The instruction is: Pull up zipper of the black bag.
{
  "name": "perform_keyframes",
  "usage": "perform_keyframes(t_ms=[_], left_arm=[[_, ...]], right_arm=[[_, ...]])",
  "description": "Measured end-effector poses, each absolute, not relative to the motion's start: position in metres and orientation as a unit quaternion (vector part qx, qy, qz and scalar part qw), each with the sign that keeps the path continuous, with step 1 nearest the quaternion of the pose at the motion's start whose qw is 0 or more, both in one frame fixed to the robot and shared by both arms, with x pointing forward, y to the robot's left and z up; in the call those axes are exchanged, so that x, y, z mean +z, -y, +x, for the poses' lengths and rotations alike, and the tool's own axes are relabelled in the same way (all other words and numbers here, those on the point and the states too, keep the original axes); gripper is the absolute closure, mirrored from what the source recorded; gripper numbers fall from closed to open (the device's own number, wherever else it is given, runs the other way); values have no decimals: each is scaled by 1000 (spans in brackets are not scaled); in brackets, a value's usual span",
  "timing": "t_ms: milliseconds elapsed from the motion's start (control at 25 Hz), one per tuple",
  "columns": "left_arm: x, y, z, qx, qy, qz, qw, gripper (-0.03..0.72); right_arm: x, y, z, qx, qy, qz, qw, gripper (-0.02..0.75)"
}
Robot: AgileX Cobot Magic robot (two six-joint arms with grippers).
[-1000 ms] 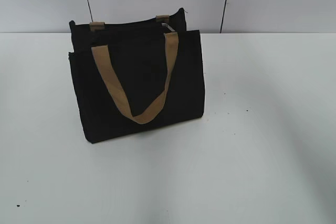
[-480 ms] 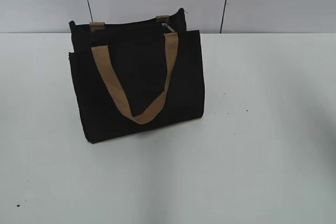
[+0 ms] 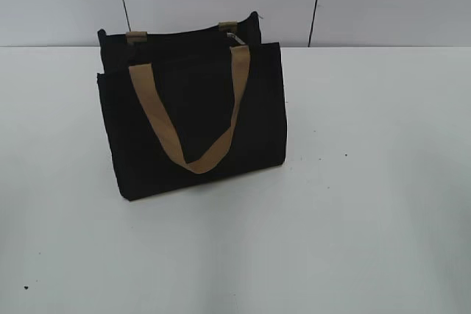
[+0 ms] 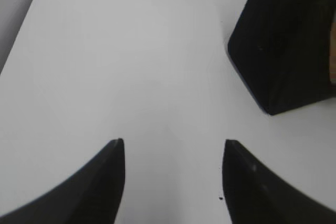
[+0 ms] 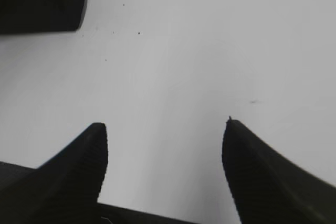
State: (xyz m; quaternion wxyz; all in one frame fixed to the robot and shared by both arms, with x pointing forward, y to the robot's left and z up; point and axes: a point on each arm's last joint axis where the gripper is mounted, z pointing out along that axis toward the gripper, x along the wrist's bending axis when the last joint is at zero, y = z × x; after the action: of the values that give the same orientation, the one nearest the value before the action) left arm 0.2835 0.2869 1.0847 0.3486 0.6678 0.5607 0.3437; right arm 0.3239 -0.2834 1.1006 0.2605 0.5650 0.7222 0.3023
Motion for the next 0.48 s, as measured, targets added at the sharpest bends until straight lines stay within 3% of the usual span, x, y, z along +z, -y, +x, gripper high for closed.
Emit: perform_keyframes(t_ms=[320,480], left_arm=[[1077,-277,272,285,-487,739,368,236],[1072,-278,268,255,-514,739,353,241]], right_arm=[[1071,287,280,309,-722,562,260,224],[1065,289,260,326,-716,554,273,225]])
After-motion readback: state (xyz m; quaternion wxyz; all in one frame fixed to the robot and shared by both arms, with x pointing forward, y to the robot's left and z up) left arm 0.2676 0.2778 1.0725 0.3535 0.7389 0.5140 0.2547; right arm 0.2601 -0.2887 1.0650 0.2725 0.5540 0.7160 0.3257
